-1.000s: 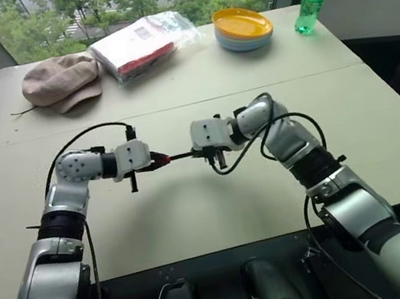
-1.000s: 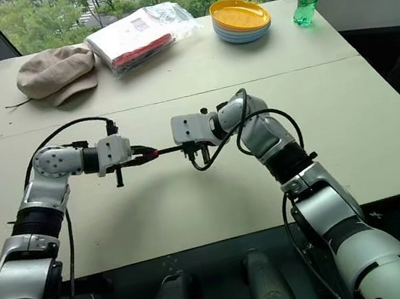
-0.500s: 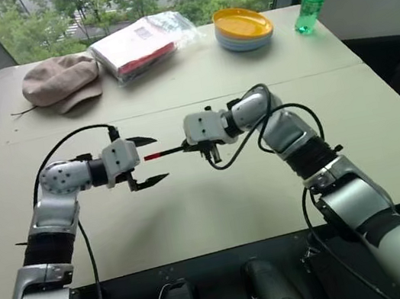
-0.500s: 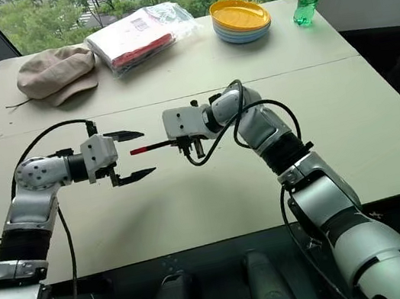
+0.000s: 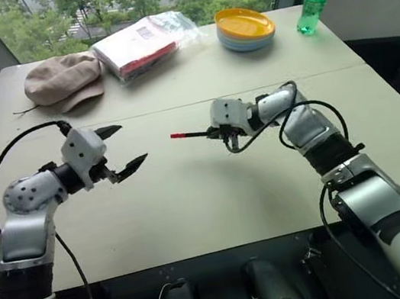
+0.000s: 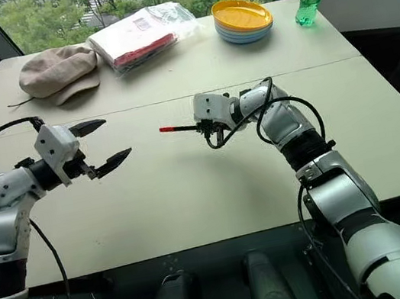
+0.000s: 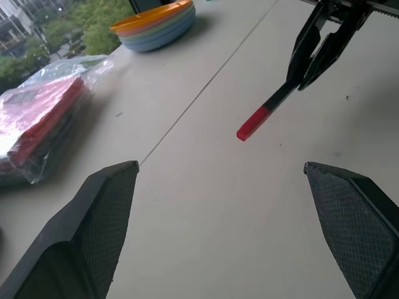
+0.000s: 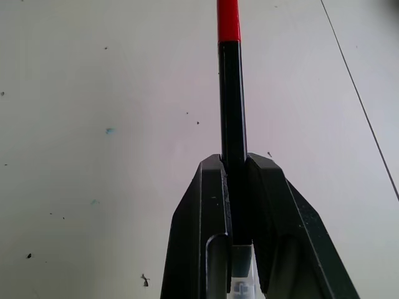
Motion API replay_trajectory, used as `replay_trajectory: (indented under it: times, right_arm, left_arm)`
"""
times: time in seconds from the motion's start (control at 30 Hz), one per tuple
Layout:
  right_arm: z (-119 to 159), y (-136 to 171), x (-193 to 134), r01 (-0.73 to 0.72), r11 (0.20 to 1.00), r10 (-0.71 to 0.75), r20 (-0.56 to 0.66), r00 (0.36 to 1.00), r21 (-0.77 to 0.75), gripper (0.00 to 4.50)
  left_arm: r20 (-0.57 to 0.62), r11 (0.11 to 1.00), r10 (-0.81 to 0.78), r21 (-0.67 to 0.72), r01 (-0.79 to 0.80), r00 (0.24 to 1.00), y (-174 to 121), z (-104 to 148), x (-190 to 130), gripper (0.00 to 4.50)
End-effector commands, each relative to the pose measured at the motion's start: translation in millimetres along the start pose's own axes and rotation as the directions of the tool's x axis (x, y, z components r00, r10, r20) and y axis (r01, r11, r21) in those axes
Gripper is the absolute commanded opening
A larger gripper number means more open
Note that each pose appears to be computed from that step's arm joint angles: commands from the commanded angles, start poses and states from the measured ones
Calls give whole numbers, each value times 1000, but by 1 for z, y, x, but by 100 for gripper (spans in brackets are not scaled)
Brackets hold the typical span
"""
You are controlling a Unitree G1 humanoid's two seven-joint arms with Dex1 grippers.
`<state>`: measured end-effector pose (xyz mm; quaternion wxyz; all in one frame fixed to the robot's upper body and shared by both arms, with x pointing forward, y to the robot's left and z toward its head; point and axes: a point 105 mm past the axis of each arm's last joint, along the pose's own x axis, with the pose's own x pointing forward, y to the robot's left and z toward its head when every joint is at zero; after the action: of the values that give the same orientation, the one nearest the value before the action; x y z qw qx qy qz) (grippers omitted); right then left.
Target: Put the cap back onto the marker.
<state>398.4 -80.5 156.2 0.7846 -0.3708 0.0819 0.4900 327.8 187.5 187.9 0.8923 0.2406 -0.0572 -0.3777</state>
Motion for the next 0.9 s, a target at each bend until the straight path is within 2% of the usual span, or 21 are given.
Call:
replay_trajectory:
  times: [0.03, 0.17, 0.27, 0.37, 0.57, 0.7, 0.9]
  right_arm:
    - [10, -18, -30, 173, 980, -177, 31, 984, 101, 0]
    - [2, -21, -57, 310, 920, -313, -24, 949, 238, 0]
    - [-14, -22, -84, 438, 822, -428, -112, 897, 364, 0]
    - [-34, -21, -106, 512, 727, -480, -194, 855, 458, 0]
    - [-79, -16, -153, 653, 563, -541, -372, 754, 506, 0]
    - [-106, -12, -176, 722, 500, -551, -467, 691, 479, 0]
    - [-122, -8, -183, 745, 446, -541, -514, 666, 495, 0]
  left_arm:
    - [39, 998, 41, -42, -39, 998, 1, 6, 2, 445]
    - [53, 996, 36, -78, -31, 998, -2, 5, 10, 445]
    - [69, 995, 9, -104, -2, 998, -5, 5, 20, 445]
    - [92, 991, -19, -127, 31, 996, -14, 9, 33, 445]
    - [109, 979, -120, -152, 136, 987, -33, 13, 54, 445]
    - [130, 975, -144, -153, 164, 981, -34, 20, 67, 445]
    - [137, 965, -196, -147, 216, 971, -41, 19, 78, 445]
